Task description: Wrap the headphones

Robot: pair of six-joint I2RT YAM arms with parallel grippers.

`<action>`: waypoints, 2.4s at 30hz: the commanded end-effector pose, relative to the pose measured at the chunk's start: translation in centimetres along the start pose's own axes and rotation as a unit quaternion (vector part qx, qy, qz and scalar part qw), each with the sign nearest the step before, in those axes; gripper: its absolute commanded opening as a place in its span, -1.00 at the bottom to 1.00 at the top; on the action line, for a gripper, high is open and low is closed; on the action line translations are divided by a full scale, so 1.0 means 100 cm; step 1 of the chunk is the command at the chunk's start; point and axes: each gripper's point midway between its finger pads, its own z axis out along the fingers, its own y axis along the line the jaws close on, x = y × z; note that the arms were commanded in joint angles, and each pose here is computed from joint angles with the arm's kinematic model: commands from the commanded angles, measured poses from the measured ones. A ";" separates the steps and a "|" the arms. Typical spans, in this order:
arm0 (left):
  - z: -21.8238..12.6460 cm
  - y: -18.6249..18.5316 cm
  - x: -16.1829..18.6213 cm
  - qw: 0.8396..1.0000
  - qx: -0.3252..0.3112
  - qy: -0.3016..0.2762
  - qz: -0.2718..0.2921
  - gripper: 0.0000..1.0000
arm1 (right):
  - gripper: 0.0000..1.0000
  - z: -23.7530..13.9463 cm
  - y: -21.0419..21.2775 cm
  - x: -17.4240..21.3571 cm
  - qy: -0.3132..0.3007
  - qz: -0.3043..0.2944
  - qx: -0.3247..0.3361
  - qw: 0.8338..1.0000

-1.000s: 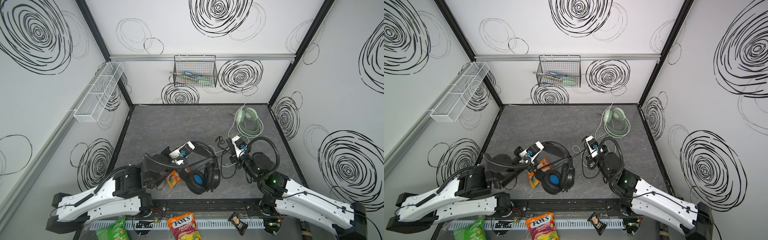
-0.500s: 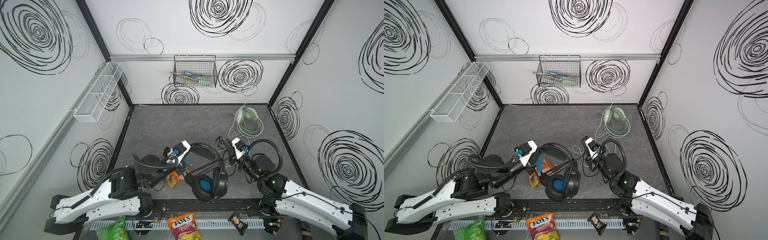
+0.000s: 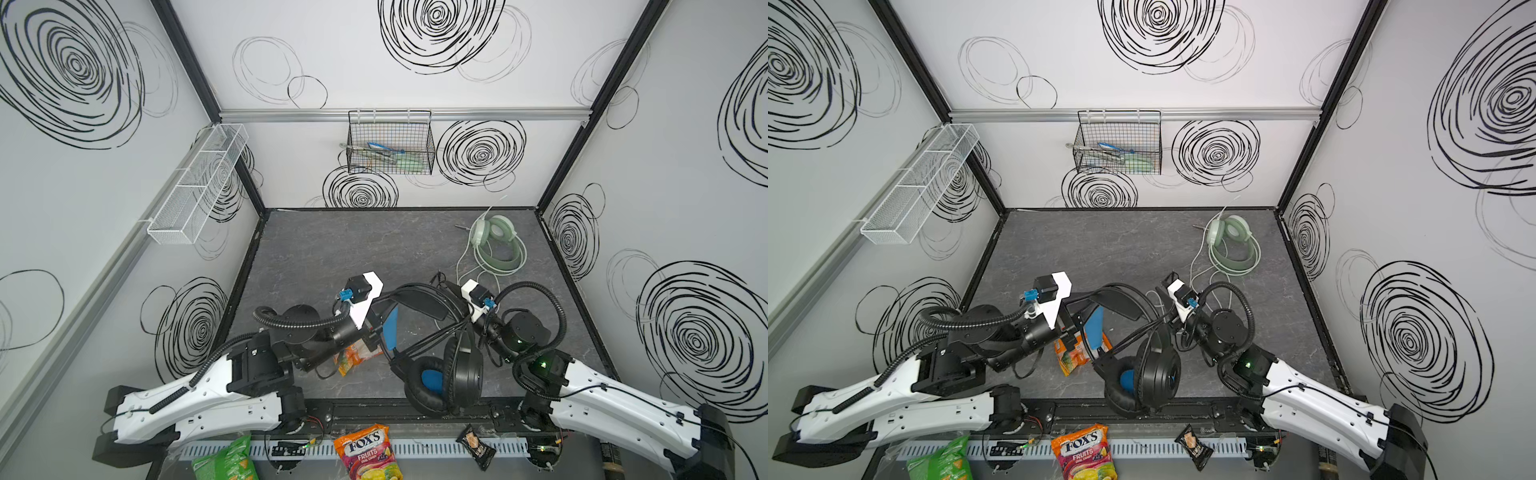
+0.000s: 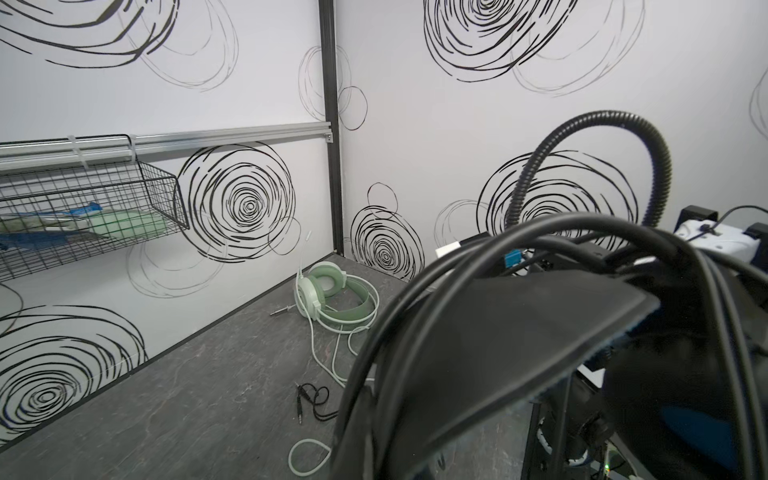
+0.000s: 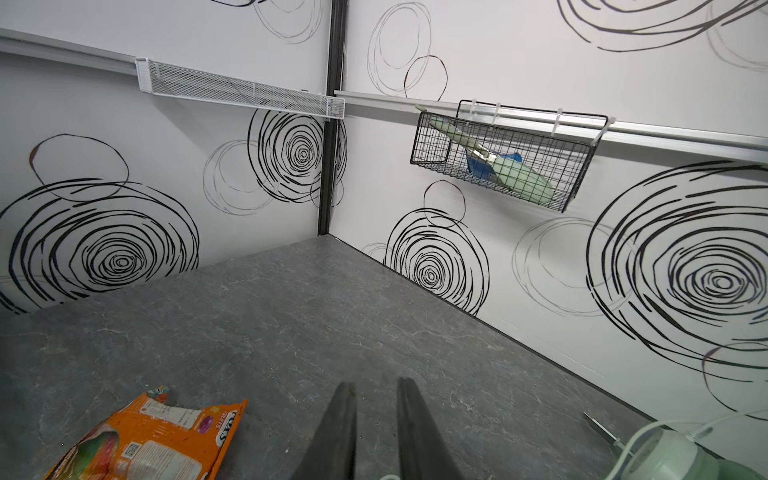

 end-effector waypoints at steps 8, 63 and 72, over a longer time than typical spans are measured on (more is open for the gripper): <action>-0.021 -0.006 -0.107 0.974 0.053 -0.181 -0.123 -1.00 | -0.56 0.004 0.009 -0.015 -0.034 0.026 -0.029 0.999; 0.048 0.141 -0.120 0.893 -0.303 -0.300 -0.147 -1.00 | -0.78 0.021 0.074 0.058 0.072 0.088 -0.075 0.991; 0.062 0.184 -0.070 0.873 -0.442 -0.207 -0.003 -1.00 | -0.79 0.003 0.092 0.026 0.058 0.059 -0.093 0.992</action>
